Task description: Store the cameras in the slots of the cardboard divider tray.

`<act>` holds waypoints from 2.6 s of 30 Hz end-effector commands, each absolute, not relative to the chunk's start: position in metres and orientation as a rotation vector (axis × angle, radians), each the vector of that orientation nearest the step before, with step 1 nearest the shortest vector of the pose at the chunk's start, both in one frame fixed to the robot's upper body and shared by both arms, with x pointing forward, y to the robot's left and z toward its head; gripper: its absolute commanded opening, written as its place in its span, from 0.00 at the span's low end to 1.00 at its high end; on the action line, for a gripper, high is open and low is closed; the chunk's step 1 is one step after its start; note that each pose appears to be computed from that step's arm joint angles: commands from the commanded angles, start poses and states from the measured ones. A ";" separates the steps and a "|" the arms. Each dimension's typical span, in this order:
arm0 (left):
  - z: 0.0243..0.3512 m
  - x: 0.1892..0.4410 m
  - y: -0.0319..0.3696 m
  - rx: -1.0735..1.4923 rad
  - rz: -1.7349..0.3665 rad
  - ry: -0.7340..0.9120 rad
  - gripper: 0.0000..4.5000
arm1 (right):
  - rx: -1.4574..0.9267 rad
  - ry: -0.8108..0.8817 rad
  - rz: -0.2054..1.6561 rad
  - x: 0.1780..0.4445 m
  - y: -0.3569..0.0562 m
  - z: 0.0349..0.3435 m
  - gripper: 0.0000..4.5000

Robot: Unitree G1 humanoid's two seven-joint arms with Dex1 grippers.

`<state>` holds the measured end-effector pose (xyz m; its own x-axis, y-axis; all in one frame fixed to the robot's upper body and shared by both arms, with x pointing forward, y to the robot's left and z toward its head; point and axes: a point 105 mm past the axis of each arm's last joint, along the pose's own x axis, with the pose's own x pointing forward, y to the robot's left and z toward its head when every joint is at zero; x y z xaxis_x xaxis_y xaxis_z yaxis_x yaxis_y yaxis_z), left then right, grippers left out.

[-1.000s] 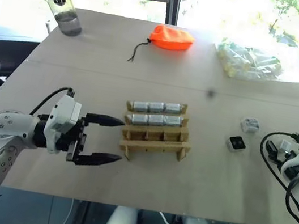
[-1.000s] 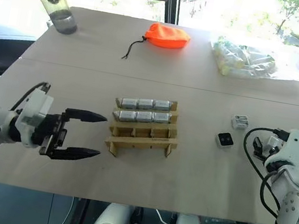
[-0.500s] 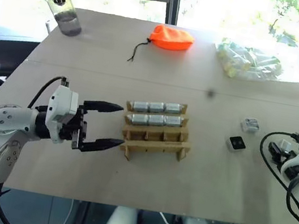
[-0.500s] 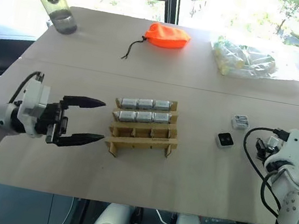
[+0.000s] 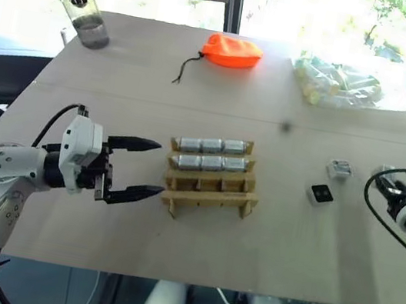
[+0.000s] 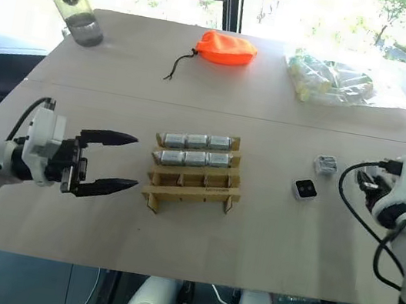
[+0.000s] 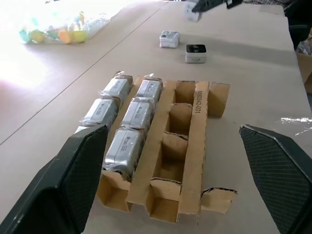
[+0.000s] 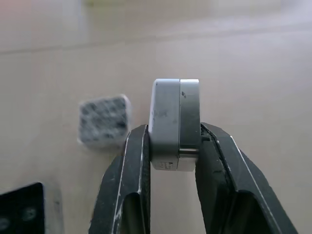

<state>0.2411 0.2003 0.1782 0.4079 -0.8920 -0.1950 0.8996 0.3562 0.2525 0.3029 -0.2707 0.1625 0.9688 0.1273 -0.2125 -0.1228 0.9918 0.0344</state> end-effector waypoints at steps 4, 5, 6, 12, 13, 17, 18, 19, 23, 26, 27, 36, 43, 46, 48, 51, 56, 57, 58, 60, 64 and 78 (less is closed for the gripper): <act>0.187 0.240 0.213 0.370 -1.081 -0.005 1.00 | -0.202 0.080 0.818 0.310 -0.183 0.192 0.16; 0.187 0.240 0.215 0.369 -1.068 -0.001 1.00 | -0.233 0.054 0.888 0.312 -0.174 0.195 0.16; 0.186 0.238 0.217 0.373 -1.059 0.004 1.00 | -0.266 0.028 0.974 0.313 -0.162 0.198 0.16; 0.188 0.227 0.225 0.385 -1.000 0.012 1.00 | -0.435 -0.050 1.440 0.311 -0.082 0.210 0.16; 0.188 0.225 0.227 0.391 -0.992 0.015 1.00 | -0.448 -0.058 1.510 0.308 -0.067 0.210 0.16; 0.190 0.220 0.231 0.401 -0.952 0.027 1.00 | -0.500 -0.002 1.662 0.304 -0.029 0.198 0.16; 0.189 0.218 0.232 0.400 -0.944 0.028 1.00 | -0.517 0.008 1.692 0.304 -0.023 0.194 0.16; 0.189 0.216 0.233 0.397 -0.937 0.030 1.00 | -0.551 0.017 1.699 0.306 -0.018 0.190 0.16; 0.185 0.208 0.236 0.389 -0.901 0.046 1.00 | -0.655 0.052 1.722 0.309 -0.002 0.181 0.16; 0.180 0.204 0.238 0.382 -0.883 0.062 1.00 | -0.674 0.045 1.740 0.307 0.012 0.183 0.16; 0.178 0.202 0.238 0.378 -0.877 0.067 1.00 | -0.677 0.044 1.743 0.306 0.021 0.184 0.16; 0.173 0.208 0.237 0.368 -0.877 0.070 1.00 | -0.618 0.144 1.739 0.295 0.057 0.182 0.16; 0.172 0.209 0.237 0.371 -0.882 0.071 1.00 | -0.674 0.207 1.743 0.294 0.057 0.176 0.16; 0.173 0.211 0.238 0.375 -0.878 0.064 1.00 | -0.688 0.217 1.760 0.292 0.056 0.173 0.16; 0.173 0.211 0.238 0.375 -0.877 0.063 1.00 | -0.709 0.213 1.771 0.290 0.056 0.171 0.16; 0.173 0.211 0.239 0.375 -0.874 0.065 1.00 | -0.731 0.203 1.784 0.286 0.057 0.169 0.16; 0.173 0.211 0.238 0.375 -0.875 0.066 1.00 | -0.757 0.213 1.778 0.283 0.059 0.161 0.16; 0.173 0.211 0.238 0.375 -0.876 0.066 1.00 | -0.763 0.221 1.769 0.283 0.059 0.159 0.16; 0.174 0.211 0.237 0.375 -0.878 0.065 1.00 | -0.770 0.227 1.759 0.284 0.059 0.157 0.16; 0.173 0.211 0.236 0.374 -0.883 0.066 1.00 | -0.775 0.246 1.750 0.284 0.059 0.153 0.16; 0.173 0.211 0.235 0.372 -0.888 0.066 1.00 | -0.745 0.269 1.698 0.290 0.062 0.150 0.16; 0.172 0.209 0.233 0.339 -0.926 0.087 1.00 | -0.566 0.253 1.688 0.283 0.039 0.186 0.57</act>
